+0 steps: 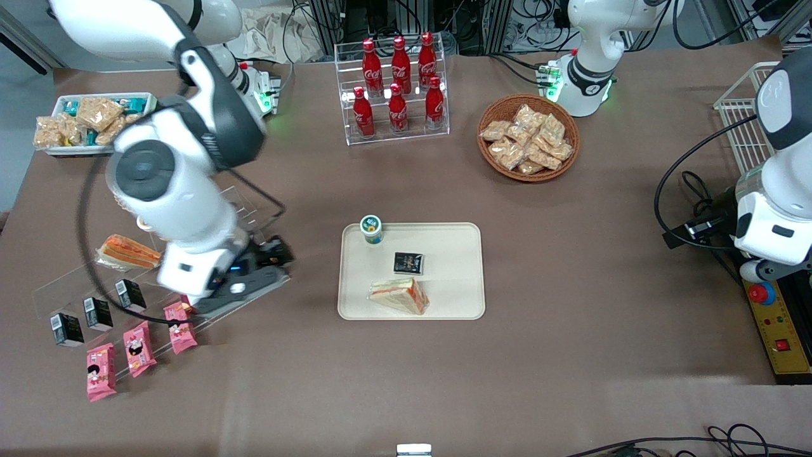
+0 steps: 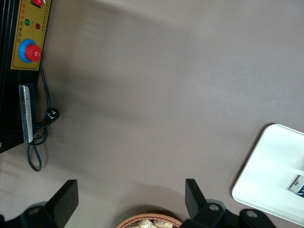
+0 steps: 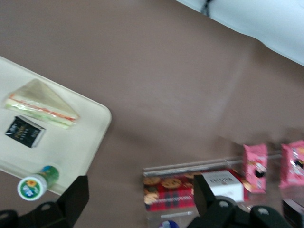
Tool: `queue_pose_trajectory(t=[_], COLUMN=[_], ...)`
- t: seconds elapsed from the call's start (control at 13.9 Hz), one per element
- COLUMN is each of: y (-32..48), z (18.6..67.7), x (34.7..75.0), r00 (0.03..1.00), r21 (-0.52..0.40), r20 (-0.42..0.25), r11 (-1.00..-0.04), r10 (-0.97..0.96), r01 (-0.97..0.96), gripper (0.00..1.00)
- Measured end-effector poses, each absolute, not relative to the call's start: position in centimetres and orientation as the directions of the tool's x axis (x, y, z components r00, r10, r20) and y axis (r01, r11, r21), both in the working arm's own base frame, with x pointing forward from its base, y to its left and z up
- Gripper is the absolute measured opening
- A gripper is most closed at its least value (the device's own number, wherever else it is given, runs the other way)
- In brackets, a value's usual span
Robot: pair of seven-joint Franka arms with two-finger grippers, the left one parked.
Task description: Place sandwich on tray
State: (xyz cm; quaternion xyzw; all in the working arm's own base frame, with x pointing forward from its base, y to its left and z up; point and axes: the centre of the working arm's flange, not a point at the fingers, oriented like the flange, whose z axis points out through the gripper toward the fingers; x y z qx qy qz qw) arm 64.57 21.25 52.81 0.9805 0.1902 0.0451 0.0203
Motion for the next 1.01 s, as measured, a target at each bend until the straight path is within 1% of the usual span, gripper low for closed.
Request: queue_pose_trajectory(t=[0.36, 0.72, 1.01], y=[15.2, 5.9, 0.4], z=[56.4, 59.1, 61.3], x=[64.5, 63.1, 61.6], r00=[0.953, 0.991, 0.997], r21=[0.077, 0.014, 0.002], r20=[0.098, 0.03, 0.01], r11=[-0.957, -0.991, -0.997], r10=[0.285, 0.131, 0.074], r01=[0.278, 0.131, 0.074], gripper=[0.98, 0.98, 0.98])
